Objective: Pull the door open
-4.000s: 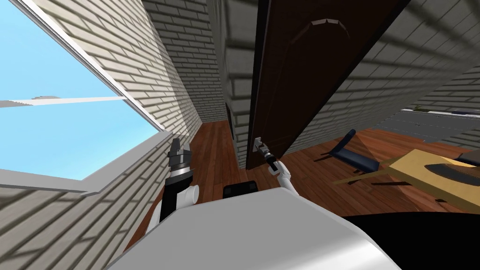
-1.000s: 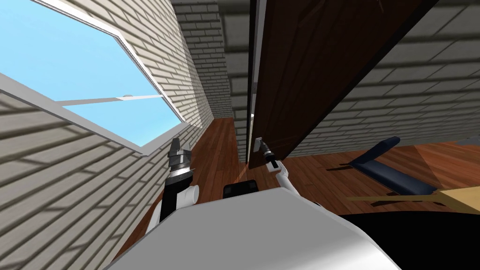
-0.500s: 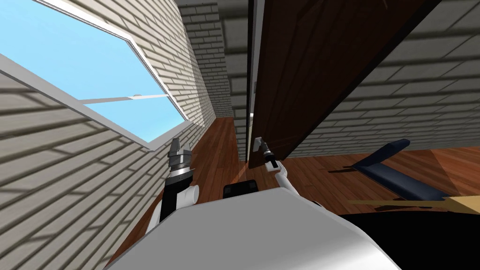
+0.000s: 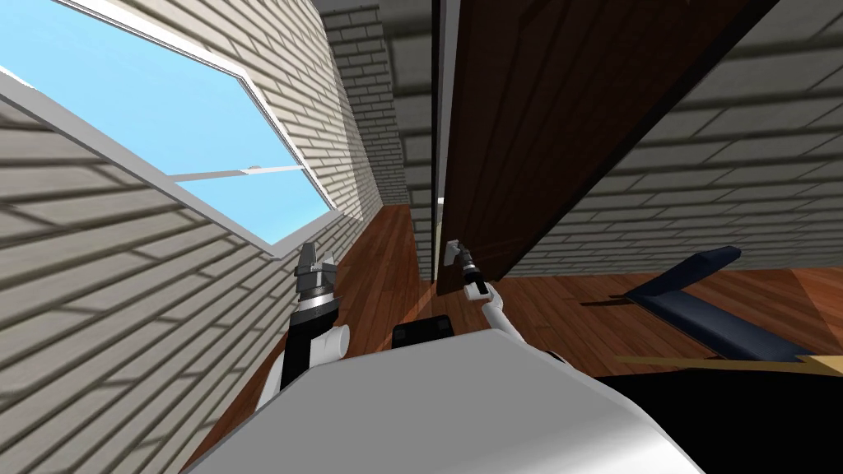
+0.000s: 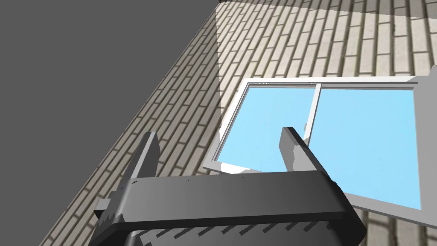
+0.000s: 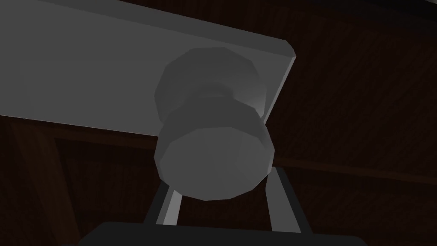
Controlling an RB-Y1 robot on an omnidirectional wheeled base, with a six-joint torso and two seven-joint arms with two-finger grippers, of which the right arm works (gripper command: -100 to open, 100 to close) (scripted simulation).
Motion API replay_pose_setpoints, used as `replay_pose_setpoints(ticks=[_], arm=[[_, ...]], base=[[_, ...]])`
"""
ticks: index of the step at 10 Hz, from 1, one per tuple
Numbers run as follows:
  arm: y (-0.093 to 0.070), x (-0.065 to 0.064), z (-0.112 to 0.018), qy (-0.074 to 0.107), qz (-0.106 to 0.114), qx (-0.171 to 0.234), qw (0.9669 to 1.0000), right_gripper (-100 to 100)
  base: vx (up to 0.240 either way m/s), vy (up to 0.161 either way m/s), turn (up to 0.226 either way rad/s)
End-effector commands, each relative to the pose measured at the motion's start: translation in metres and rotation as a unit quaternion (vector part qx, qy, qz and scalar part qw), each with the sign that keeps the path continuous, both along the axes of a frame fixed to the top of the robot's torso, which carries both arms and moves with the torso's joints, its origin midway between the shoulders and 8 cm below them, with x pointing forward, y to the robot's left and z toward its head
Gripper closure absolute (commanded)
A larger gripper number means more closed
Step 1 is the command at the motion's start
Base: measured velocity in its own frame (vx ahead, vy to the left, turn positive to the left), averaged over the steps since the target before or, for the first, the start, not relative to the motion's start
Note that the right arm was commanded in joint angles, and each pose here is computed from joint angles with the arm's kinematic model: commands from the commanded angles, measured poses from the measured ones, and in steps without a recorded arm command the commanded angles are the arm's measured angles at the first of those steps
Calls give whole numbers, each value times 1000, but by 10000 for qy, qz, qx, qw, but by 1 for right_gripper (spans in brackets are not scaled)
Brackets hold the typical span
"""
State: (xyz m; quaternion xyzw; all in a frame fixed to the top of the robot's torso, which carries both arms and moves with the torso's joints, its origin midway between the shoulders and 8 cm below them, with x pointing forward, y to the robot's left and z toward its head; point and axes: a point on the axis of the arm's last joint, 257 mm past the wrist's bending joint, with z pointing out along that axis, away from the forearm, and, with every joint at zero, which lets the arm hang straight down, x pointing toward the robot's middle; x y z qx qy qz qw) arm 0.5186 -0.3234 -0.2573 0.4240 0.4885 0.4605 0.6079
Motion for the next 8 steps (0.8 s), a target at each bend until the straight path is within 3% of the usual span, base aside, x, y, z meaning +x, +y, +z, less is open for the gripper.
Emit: replay_pose_setpoints(ticks=[1,2,3,4,5,6,7,8], arm=[[19,5,8,-129,151,291,9994,100],[19,6,9,-158,170,655,9976,100],[19,6,9,-158,168,661,9975,100],[20,7,9,-187,186,1029,9943,100],[20,7,9,-187,186,1029,9943,100],[20,8,9,-214,203,1397,9898,100],[20,8,9,-214,203,1397,9898,100],[21,8,8,-240,220,1762,9838,100]], base=[[-49,-41,51],[-51,-42,102],[-37,-35,62],[-69,-44,80],[-59,-28,65],[-49,-30,67],[-45,-27,29],[-54,-45,61]])
